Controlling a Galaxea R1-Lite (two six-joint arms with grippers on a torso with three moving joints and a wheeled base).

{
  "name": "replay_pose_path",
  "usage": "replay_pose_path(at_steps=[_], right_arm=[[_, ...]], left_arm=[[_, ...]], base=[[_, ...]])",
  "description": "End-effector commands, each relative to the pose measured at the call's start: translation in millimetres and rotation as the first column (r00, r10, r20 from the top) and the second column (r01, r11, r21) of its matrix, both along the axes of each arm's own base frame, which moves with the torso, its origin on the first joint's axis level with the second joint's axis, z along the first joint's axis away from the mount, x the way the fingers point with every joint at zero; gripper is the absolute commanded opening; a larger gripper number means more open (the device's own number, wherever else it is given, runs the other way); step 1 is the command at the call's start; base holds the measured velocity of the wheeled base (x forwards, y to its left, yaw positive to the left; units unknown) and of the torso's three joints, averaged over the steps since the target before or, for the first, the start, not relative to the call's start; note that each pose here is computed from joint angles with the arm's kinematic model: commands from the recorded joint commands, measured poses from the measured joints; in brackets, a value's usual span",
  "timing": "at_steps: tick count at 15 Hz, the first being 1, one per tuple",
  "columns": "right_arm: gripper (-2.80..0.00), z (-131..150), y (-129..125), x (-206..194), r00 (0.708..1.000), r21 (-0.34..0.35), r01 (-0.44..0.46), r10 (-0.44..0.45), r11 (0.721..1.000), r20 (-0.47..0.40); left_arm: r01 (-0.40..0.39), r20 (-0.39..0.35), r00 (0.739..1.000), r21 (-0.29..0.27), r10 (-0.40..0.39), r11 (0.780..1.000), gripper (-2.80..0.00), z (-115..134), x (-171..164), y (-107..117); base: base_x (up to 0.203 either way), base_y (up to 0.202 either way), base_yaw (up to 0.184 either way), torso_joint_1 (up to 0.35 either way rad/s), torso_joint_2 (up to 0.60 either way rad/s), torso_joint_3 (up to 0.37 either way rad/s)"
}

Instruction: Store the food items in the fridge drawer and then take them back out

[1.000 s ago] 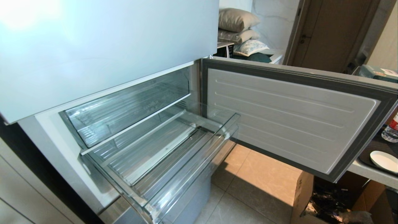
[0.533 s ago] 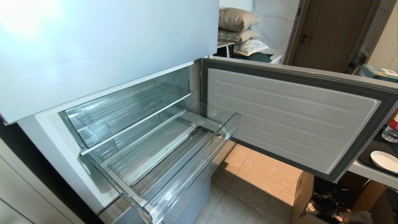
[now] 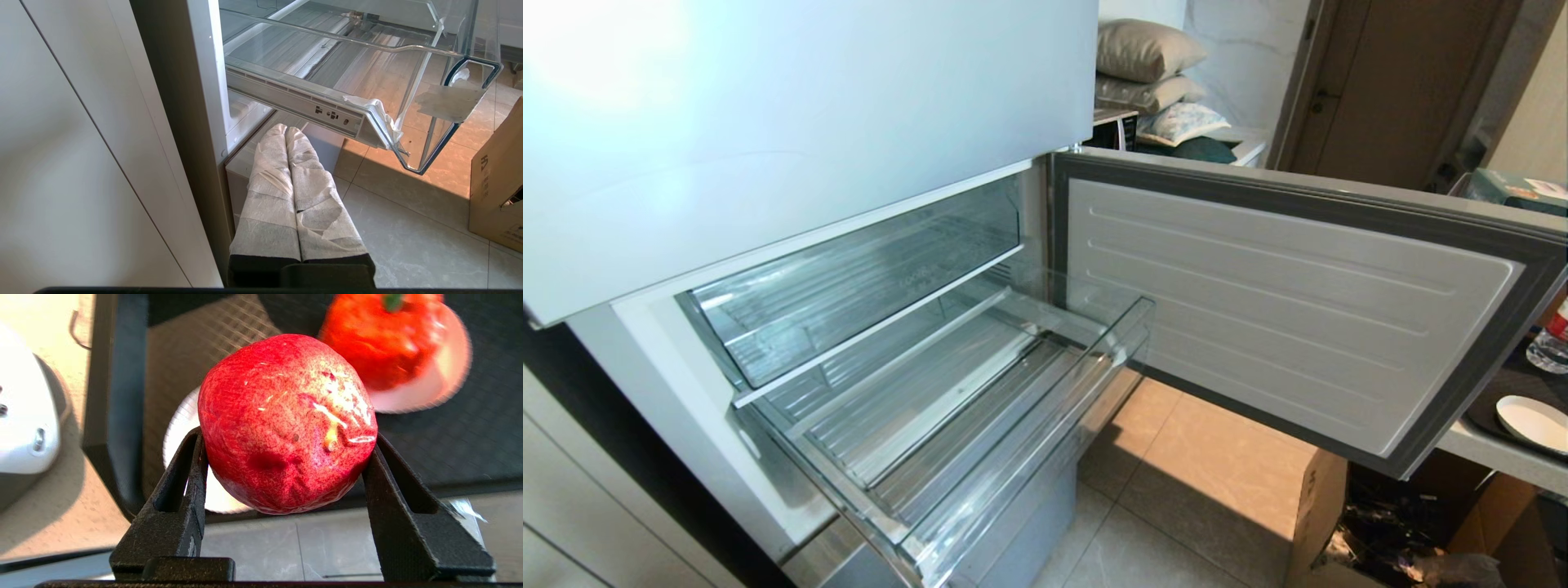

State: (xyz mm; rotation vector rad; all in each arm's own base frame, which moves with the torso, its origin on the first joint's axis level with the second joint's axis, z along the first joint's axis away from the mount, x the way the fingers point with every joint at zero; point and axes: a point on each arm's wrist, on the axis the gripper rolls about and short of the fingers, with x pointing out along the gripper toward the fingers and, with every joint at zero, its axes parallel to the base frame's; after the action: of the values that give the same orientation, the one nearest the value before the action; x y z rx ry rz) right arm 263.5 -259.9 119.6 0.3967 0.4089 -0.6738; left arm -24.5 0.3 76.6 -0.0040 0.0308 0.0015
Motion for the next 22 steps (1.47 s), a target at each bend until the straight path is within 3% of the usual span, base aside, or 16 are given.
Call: replay_pose_path(at_steps=[1, 6, 14, 15, 22], right_arm=[[-2.80, -4.4, 3.6, 16.2, 0.999, 0.001, -0.034, 0.034, 0.999, 0.001], [-2.80, -20.8, 22.0, 51.8, 0.997, -0.026, -0.048, 0.047, 0.998, -0.058], [-2.80, -30.0, 25.0, 56.3, 0.996, -0.025, -0.037, 0.035, 0.999, -0.087], [0.00, -29.6, 25.1, 56.3, 0.996, -0.025, -0.039, 0.036, 0.999, -0.086], [0.00, -20.3, 28.5, 51.7, 0.997, -0.031, -0.036, 0.034, 0.999, -0.069]], left_arm=[[0.000, 0.000, 1.000, 0.000, 0.000, 1.000, -2.80, 0.0, 0.0, 0.0], [0.000, 0.000, 1.000, 0.000, 0.000, 1.000, -2.80, 0.0, 0.0, 0.0], [0.000, 0.000, 1.000, 0.000, 0.000, 1.000, -2.80, 0.0, 0.0, 0.0], [-0.001, 0.000, 1.000, 0.000, 0.001, 1.000, -2.80, 0.0, 0.0, 0.0], [-0.001, 0.000, 1.000, 0.000, 0.001, 1.000, -2.80, 0.0, 0.0, 0.0]], base=[[0.000, 0.000, 0.000, 0.000, 0.00, 0.000], [0.000, 0.000, 0.000, 0.000, 0.00, 0.000], [0.000, 0.000, 0.000, 0.000, 0.00, 0.000], [0.000, 0.000, 0.000, 0.000, 0.00, 0.000], [0.000, 0.000, 0.000, 0.000, 0.00, 0.000]])
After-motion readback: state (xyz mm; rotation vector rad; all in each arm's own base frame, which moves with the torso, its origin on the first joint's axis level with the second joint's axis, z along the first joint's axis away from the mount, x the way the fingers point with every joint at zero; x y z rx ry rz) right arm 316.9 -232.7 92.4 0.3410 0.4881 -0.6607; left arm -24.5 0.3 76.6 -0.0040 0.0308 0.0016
